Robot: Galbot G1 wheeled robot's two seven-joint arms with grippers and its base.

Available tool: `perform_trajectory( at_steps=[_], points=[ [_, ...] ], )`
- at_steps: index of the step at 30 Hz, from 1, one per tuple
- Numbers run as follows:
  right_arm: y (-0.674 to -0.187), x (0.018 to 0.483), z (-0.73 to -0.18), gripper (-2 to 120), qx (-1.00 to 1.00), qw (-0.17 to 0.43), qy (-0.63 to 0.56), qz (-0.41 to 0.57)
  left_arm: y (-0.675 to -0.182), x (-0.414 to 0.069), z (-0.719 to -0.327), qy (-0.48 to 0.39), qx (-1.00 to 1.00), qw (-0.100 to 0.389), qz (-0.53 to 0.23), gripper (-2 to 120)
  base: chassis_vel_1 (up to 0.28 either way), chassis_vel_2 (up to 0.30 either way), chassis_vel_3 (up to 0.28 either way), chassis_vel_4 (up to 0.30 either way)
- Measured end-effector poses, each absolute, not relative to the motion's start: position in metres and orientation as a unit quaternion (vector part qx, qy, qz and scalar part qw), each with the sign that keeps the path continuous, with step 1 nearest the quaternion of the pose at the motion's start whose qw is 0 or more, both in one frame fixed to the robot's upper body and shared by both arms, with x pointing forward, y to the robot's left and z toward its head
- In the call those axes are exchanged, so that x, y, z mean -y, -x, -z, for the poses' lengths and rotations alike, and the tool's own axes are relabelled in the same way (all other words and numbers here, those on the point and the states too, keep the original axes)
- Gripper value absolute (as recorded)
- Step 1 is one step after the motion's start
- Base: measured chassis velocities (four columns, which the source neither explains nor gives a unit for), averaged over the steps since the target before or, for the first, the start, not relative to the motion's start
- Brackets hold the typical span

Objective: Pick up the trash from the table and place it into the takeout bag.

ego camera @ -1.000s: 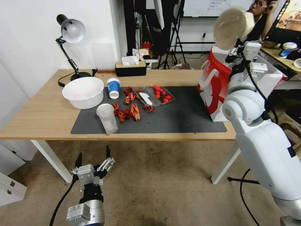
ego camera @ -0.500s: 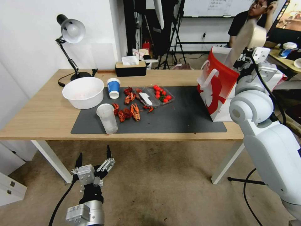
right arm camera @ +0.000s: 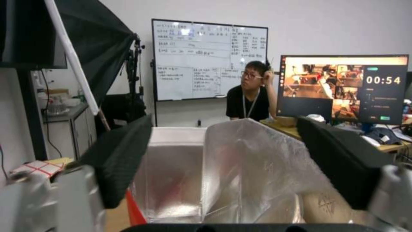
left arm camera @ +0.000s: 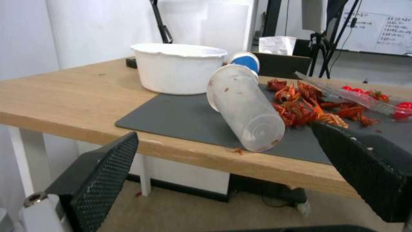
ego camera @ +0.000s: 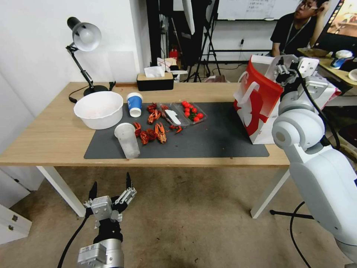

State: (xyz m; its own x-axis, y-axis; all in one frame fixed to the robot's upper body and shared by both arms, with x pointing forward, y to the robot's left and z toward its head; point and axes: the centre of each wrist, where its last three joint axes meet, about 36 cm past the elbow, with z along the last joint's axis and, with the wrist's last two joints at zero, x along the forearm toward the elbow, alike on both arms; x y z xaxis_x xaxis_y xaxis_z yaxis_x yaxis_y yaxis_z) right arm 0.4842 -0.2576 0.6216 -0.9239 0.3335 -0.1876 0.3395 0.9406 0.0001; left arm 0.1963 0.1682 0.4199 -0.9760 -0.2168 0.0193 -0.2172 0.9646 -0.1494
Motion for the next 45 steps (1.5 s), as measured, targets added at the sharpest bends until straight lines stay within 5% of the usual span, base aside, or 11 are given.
perform_trajectory(
  at_steps=[5,25,45],
  points=[
    [-0.478,0.255,-0.613,100,-0.984,0.105,-0.145,0.022,-0.196,-0.169,-0.42,-0.109,0.991,0.0,-0.074,100,0.0,0.0,0.0,0.0],
    [-0.439,0.258,-0.563,100,-0.977,0.192,0.091,0.021,-0.198,-0.17,-0.418,-0.102,0.992,-0.005,-0.077,100,0.0,0.0,0.0,0.0],
    [-0.373,0.263,-0.472,100,-0.979,0.166,0.121,-0.004,-0.202,-0.171,-0.414,-0.098,0.992,-0.007,-0.083,100,0.0,0.0,0.0,0.0]
  ],
)
